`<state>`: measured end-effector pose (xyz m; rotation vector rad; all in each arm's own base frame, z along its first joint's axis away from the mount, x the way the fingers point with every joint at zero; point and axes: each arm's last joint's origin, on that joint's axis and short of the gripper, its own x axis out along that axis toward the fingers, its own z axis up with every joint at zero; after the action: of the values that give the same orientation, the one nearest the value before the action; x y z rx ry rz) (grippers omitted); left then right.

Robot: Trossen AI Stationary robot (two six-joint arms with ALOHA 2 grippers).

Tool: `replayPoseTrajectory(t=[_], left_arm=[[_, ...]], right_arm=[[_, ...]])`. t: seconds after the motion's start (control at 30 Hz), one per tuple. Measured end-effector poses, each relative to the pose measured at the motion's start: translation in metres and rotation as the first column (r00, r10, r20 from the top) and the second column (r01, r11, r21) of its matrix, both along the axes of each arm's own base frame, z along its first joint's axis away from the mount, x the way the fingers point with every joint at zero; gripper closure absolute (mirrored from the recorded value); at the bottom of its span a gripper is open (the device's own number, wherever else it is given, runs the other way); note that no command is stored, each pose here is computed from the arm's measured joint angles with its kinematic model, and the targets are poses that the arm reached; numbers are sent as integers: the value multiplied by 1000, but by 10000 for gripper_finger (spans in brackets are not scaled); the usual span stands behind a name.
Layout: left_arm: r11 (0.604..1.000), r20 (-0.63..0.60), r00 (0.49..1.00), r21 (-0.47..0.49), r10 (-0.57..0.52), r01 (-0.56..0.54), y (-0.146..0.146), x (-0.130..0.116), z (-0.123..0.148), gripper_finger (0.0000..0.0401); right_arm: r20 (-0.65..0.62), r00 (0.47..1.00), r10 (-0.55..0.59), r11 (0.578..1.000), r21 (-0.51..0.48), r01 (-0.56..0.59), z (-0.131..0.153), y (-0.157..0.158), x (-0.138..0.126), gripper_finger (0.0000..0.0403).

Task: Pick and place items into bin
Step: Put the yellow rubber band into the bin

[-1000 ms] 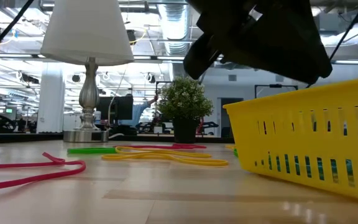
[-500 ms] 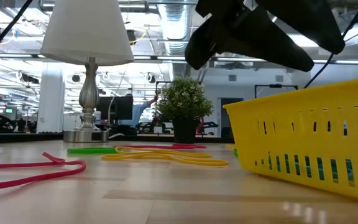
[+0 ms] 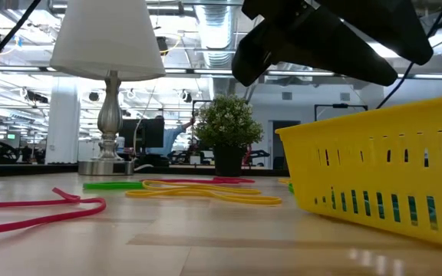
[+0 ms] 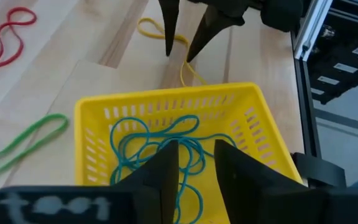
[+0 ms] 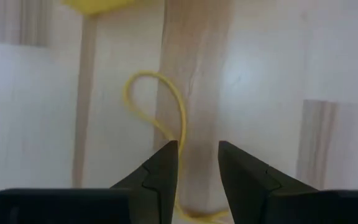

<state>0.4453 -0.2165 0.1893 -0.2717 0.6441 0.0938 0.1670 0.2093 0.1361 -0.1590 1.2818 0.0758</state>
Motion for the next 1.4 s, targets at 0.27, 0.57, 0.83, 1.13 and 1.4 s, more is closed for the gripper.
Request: replayPoseTrajectory(t=[0.27,0.57,0.83,1.13,1.4], left_arm=[[1000,-2,1000,0,-6,6,0,0,0,313],[1000,-4,1000,1,-7,7,0,0,0,313],[1000,-5,1000,0,-8,8,0,-1,0,313],[1000,6,1000,-15,-11,11,-1,-4,10,313],[1000,97,995,13,-11,10,2,-21,62,313]], right_arm=[[-87,996,3,1000,5,-3,-12,-2,6,294],[-85,996,3,999,40,0,-12,1,7,318],[-86,995,-45,996,76,52,-12,0,12,394],[125,978,-170,982,106,157,24,20,11,401],[399,908,-128,989,125,85,70,43,8,402]])
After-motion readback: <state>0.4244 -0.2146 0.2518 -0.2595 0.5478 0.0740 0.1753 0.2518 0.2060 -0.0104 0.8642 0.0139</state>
